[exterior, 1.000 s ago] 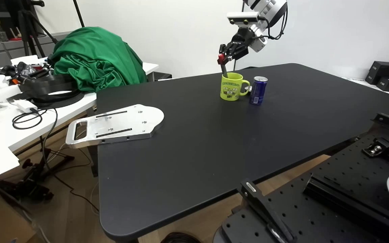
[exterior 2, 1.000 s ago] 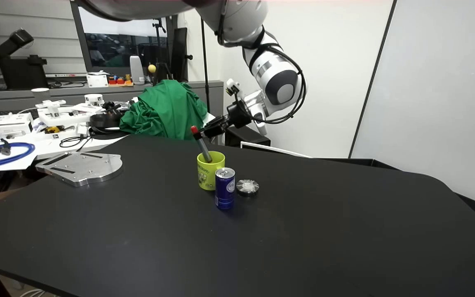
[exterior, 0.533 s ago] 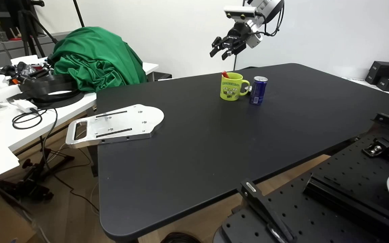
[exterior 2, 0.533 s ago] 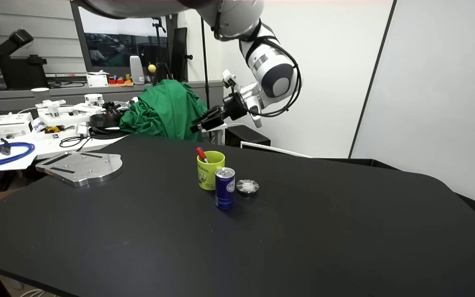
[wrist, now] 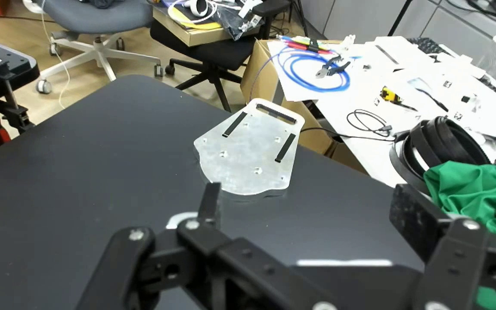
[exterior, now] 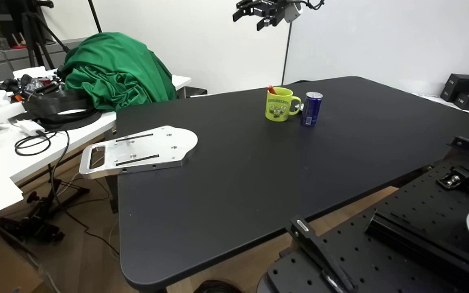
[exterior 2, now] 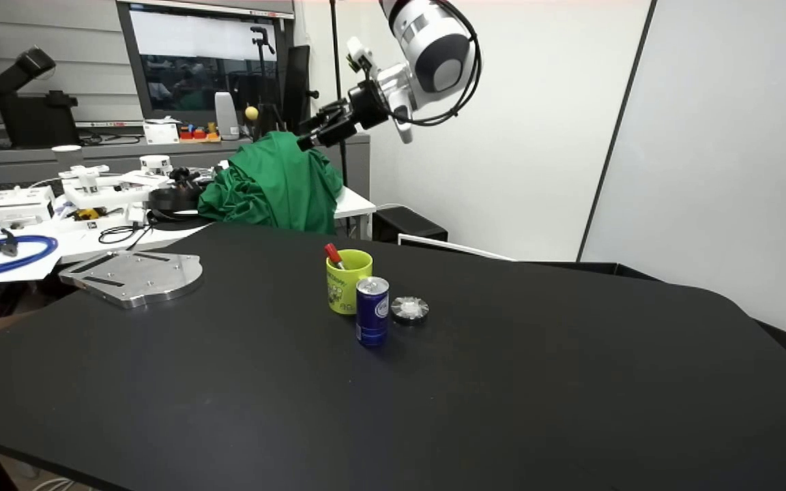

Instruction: Put the red and grey marker inside the yellow mug

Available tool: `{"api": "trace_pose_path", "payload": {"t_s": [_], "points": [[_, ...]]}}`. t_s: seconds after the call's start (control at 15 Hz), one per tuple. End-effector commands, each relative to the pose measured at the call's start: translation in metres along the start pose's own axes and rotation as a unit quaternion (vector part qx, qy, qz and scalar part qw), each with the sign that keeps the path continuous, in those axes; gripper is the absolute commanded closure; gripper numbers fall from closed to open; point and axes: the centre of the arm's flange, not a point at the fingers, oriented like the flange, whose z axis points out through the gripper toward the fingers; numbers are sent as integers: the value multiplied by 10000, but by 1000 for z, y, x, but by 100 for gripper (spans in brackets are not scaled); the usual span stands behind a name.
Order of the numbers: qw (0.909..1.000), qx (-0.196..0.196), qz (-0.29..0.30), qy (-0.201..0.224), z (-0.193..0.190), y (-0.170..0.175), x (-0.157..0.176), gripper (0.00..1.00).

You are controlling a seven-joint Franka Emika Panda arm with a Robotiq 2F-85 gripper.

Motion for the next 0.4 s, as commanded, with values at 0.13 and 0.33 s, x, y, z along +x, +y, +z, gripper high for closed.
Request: {"api": "trace_pose_path", "payload": {"t_s": [0.13, 0.33], "points": [[10000, -20, -37, 9, 3, -3, -4, 0], [10000, -13, -2, -20, 4, 1, 4, 0]]}}
